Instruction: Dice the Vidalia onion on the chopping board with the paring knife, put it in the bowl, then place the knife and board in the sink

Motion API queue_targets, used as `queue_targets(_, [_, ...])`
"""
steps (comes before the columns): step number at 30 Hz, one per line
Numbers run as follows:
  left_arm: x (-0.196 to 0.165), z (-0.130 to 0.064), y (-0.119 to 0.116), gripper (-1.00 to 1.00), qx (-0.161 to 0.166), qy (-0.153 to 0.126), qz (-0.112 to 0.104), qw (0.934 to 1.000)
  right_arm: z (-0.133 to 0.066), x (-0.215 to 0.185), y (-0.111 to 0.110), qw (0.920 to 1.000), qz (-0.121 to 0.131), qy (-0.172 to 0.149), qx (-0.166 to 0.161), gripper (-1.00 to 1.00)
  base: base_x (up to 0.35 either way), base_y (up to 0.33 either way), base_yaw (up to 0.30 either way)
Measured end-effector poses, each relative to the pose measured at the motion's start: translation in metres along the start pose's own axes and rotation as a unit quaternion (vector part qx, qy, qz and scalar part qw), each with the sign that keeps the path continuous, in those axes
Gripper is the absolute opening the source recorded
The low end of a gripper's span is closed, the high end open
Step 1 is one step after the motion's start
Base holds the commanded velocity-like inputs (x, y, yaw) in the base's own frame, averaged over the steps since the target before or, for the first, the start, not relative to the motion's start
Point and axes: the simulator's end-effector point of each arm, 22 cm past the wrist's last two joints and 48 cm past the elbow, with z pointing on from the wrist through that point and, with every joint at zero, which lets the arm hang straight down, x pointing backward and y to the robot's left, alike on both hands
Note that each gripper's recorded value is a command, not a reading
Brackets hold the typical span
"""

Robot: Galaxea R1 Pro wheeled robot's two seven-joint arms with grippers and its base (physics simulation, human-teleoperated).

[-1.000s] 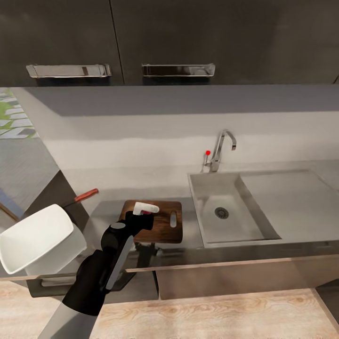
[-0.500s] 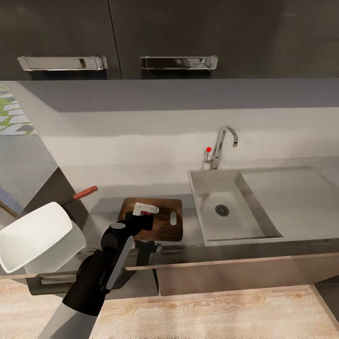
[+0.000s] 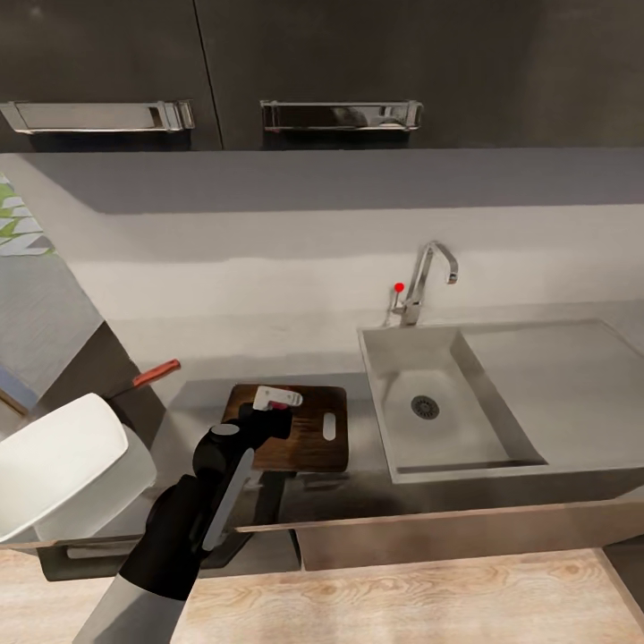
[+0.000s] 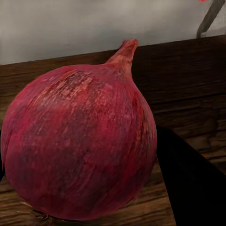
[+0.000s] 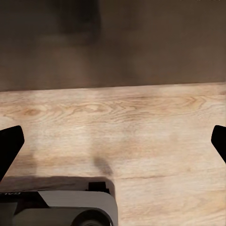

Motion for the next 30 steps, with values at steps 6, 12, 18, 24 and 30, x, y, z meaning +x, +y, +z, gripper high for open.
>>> queue_targets(6, [-0.001,0.000,0.000,-1.00,0.000,-0.001,0.000,1.0000,0.000,0.000,0.000,1.0000,0.000,0.000,0.000,1.00,0.011,0.000,0.000])
queue_targets(12, [0.000,0.000,0.000,-1.00,0.000,0.000,0.000,1.0000,0.000,0.001,0.000,1.0000,0.000,0.001,0.000,1.00,0.001,0.000,0.000])
queue_targets(18, [0.005,0.004,0.000,-1.00,0.001,0.004,-0.001,1.0000,0.000,0.004,0.000,1.0000,0.000,0.006,0.000,1.00,0.000,0.000,0.000])
queue_targets(24, [0.005,0.005,0.000,-1.00,0.001,0.004,-0.001,1.0000,-0.001,0.008,0.000,1.0000,-0.001,0.010,0.000,1.00,0.000,0.000,0.000])
queue_targets(30, [0.004,0.006,-0.001,-1.00,0.003,0.001,-0.004,1.0000,-0.002,0.012,0.000,0.9999,-0.001,0.015,0.000,1.00,0.000,0.000,0.000])
